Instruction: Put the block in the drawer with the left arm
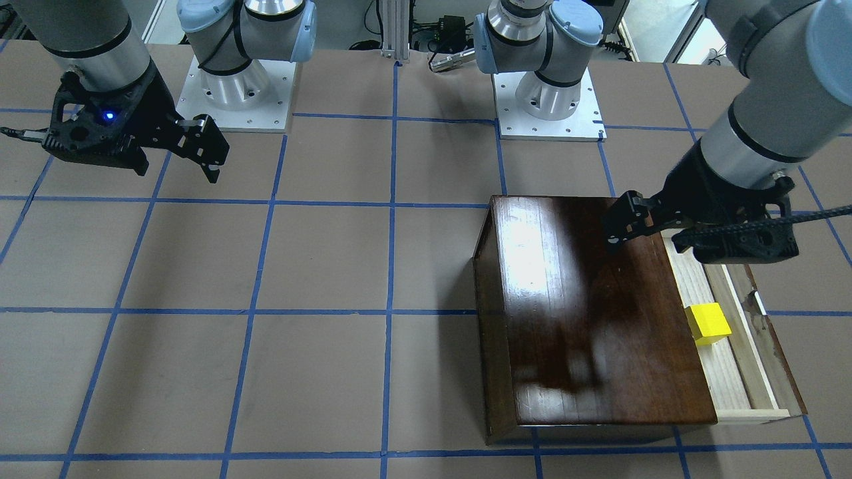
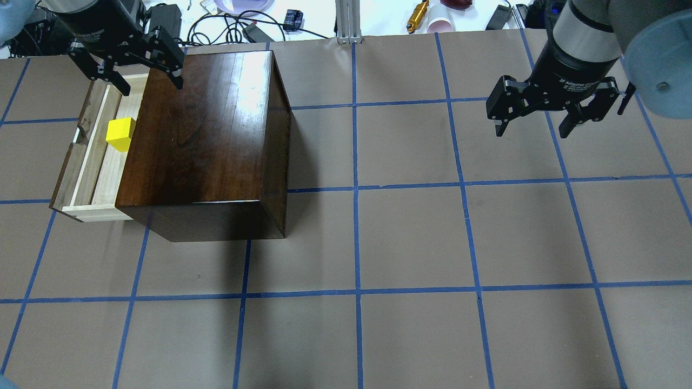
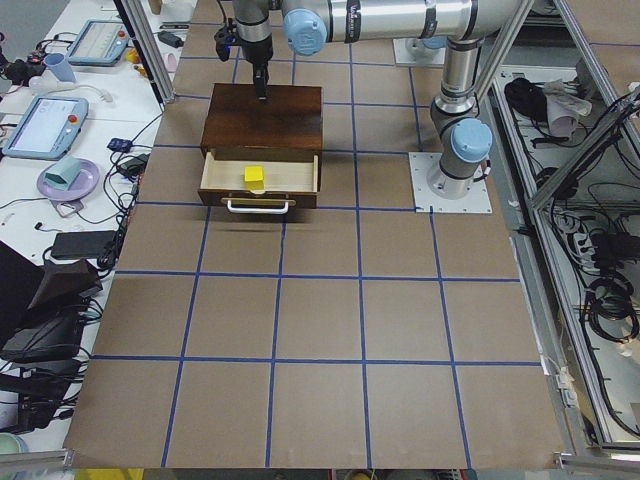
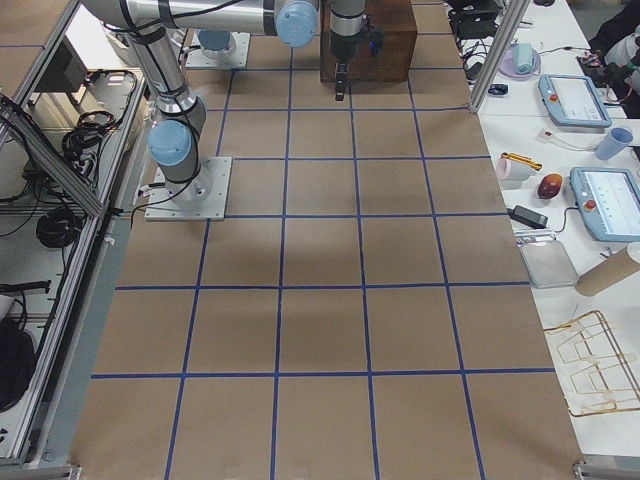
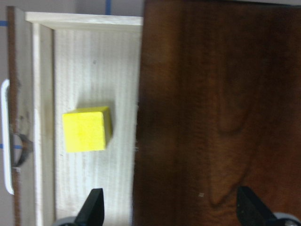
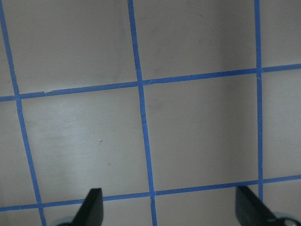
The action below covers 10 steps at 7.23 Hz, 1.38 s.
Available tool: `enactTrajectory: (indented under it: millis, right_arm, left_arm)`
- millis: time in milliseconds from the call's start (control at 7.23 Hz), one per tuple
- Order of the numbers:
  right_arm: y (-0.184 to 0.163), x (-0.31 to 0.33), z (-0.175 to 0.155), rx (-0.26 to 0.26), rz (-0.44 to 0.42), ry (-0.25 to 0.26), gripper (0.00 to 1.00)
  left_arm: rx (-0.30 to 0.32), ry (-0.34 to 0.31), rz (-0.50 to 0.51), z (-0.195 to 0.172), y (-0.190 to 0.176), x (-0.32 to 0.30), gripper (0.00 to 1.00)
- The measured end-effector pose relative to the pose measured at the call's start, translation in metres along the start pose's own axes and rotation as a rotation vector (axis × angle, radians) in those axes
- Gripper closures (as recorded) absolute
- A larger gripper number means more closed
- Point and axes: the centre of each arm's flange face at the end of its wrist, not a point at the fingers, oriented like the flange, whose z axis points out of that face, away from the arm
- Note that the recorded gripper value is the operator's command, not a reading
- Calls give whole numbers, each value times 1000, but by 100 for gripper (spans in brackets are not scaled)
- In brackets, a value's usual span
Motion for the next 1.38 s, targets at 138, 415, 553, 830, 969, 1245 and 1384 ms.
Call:
enactTrajectory:
  millis: [138, 415, 553, 830, 969, 1245, 1384]
  right_arm:
    - [0, 0, 0, 0, 0, 0, 0]
    - [0, 0, 0, 0, -1, 1, 0]
    - [0, 0, 0, 0, -1, 1, 0]
    - [0, 0, 0, 0, -1, 1, 0]
    - [0, 0, 0, 0, -1, 1, 0]
    - [0, 0, 0, 0, -1, 1, 0]
    - [0, 0, 0, 0, -1, 2, 0]
  left_arm:
    - [-9, -9, 9, 5, 12, 14, 0]
    - [-29, -16, 44, 14, 33, 39, 0]
    - [-34, -16, 56, 17, 40, 46, 0]
    - [-38, -17, 71, 19, 47, 54, 0]
    - [-38, -17, 73, 20, 49, 55, 0]
    - [-38, -19, 80, 19, 49, 55, 0]
    - [-39, -19, 81, 20, 49, 53, 0]
